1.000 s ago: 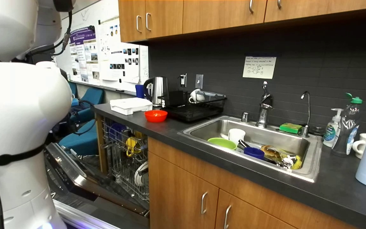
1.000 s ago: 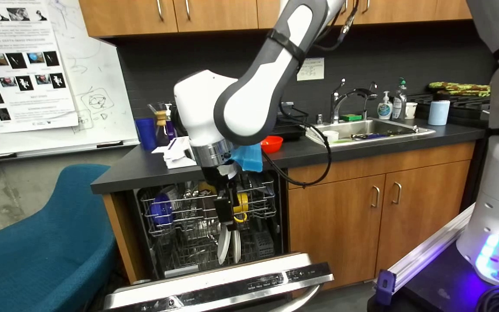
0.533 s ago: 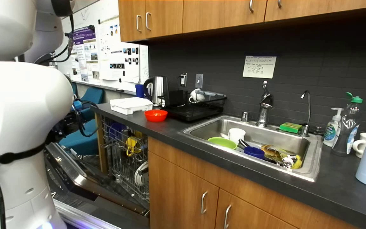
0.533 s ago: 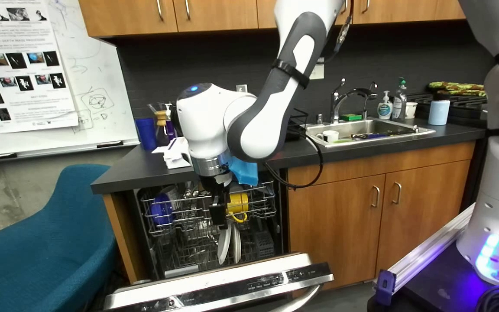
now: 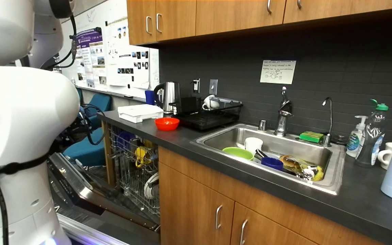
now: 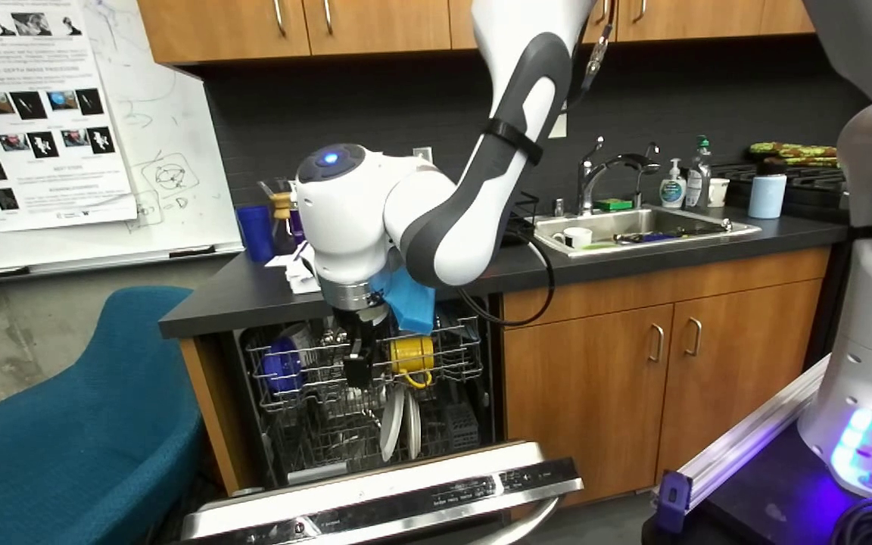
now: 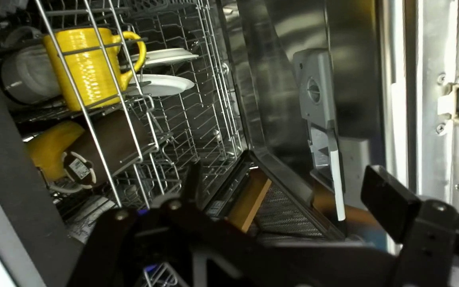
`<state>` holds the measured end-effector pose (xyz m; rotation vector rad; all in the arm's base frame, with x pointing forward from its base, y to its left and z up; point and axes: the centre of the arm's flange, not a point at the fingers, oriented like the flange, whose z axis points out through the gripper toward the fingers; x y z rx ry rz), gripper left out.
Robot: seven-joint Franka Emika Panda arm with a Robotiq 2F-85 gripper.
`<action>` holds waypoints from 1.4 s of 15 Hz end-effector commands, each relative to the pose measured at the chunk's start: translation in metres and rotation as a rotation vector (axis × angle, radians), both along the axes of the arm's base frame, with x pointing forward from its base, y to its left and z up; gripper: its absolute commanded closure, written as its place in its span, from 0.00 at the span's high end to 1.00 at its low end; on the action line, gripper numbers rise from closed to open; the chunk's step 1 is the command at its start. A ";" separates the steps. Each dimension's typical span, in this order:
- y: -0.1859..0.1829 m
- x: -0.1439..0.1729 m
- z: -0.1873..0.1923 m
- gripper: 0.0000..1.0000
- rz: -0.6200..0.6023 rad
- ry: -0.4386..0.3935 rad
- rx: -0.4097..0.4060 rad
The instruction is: Pull out the upper dishrack in the dishwasher.
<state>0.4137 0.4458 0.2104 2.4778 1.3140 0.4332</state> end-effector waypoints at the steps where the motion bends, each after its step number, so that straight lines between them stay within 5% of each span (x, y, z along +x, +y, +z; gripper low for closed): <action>1: -0.001 0.001 -0.015 1.00 -0.067 -0.079 0.010; 8: -0.006 0.003 -0.032 1.00 -0.225 -0.164 0.054; 12: -0.012 0.001 -0.042 1.00 -0.203 -0.216 0.015; 14: -0.017 -0.003 -0.040 1.00 -0.195 -0.155 -0.010; 16: -0.033 -0.013 -0.025 1.00 -0.225 0.009 -0.010; 17: -0.017 -0.008 -0.045 1.00 -0.219 -0.076 0.000; 21: -0.027 -0.009 -0.042 1.00 -0.225 -0.012 -0.002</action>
